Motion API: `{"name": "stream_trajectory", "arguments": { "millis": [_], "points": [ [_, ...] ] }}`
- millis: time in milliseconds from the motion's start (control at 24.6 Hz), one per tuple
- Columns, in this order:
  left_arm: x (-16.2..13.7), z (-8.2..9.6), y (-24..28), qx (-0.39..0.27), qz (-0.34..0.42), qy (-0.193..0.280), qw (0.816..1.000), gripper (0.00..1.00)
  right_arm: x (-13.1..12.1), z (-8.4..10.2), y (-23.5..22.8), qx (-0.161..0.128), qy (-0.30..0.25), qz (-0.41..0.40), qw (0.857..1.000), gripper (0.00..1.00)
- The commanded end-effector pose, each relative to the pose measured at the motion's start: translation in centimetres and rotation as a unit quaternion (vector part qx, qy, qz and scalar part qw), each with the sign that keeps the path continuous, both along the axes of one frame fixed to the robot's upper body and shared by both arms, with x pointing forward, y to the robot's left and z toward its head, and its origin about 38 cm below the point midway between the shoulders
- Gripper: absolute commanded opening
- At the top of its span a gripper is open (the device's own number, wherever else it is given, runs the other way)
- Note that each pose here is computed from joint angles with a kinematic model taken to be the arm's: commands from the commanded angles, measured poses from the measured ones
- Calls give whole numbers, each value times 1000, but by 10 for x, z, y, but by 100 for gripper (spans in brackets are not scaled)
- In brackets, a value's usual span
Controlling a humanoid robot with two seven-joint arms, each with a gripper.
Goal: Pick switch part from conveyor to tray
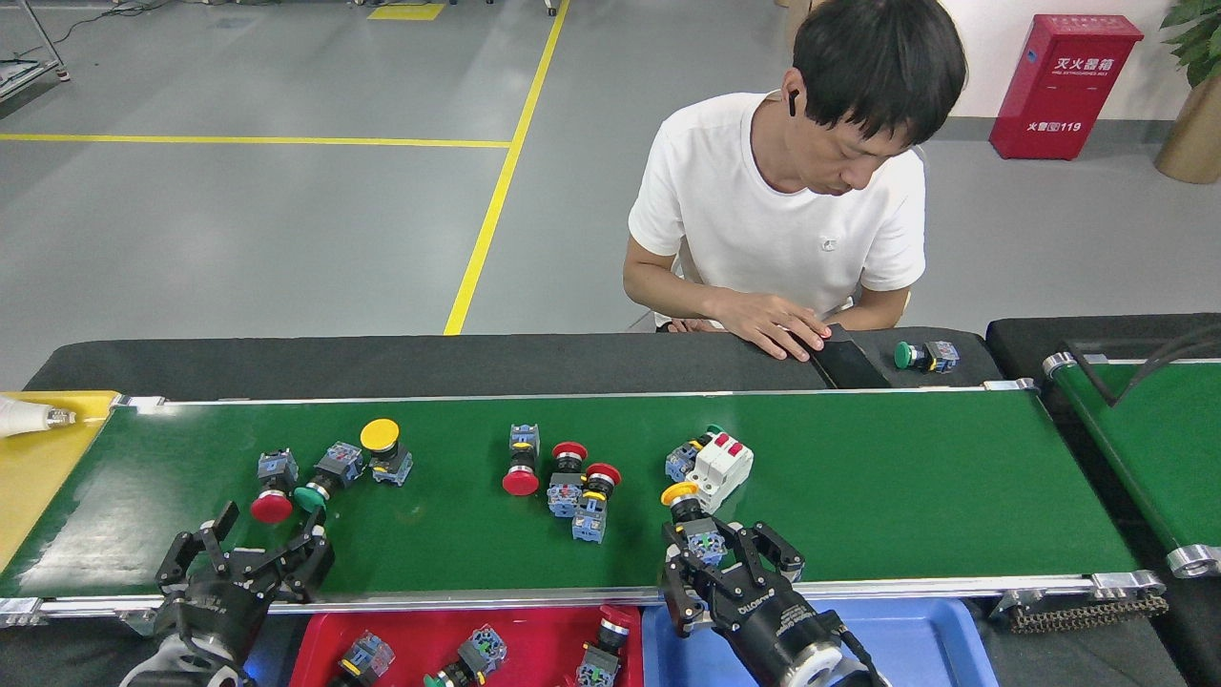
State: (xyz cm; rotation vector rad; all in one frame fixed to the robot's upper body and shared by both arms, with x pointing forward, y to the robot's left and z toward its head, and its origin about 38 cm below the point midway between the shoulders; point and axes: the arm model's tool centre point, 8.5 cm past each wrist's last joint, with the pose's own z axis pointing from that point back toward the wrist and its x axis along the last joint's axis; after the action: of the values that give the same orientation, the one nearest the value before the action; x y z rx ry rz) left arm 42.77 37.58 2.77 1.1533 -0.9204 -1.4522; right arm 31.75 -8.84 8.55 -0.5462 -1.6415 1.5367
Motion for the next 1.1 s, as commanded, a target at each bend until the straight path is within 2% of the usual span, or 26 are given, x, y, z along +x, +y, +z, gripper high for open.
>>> {"name": "stream_trajectory", "arguments": {
  "millis": [0,41,81,122,162,284,325,446,568,690,771,893,974,1055],
  "points": [
    [23,14,13,12,18,-10,1000,100,-12,8,20,7,-19,65,998,12],
    [33,15,16,14,18,-8,1000,97,-21,6,36,5,-14,96,995,18],
    [39,15,20,18,16,-2,1000,87,-31,3,52,1,-4,122,992,36],
    [41,14,27,21,17,6,1000,79,-38,-2,63,-7,13,141,990,73],
    [41,12,34,21,17,11,1000,64,-42,-8,73,-13,32,152,988,99],
    [38,11,41,15,-1,11,1000,14,-42,-11,86,-4,53,153,987,98],
    [37,11,41,10,-4,11,1000,9,-41,-11,86,-4,53,152,987,98],
    [35,11,39,-14,-6,3,1000,6,-37,-8,85,-3,49,148,988,98],
    [22,8,41,-42,-2,-14,999,6,-9,2,51,11,45,61,997,98],
    [-8,10,38,-36,-15,-39,998,6,22,18,10,32,27,-41,998,98],
    [-45,10,38,-28,-16,-55,998,6,39,22,-29,43,17,-117,992,98],
    [-95,18,24,-9,-36,-75,997,7,47,23,-75,51,-9,-192,980,98],
    [-133,20,-4,-11,-63,-81,995,8,47,22,-113,47,-31,-238,970,98],
    [-159,22,-26,-12,-94,-76,993,9,42,19,-151,28,-47,-273,960,98]
  ]
}}
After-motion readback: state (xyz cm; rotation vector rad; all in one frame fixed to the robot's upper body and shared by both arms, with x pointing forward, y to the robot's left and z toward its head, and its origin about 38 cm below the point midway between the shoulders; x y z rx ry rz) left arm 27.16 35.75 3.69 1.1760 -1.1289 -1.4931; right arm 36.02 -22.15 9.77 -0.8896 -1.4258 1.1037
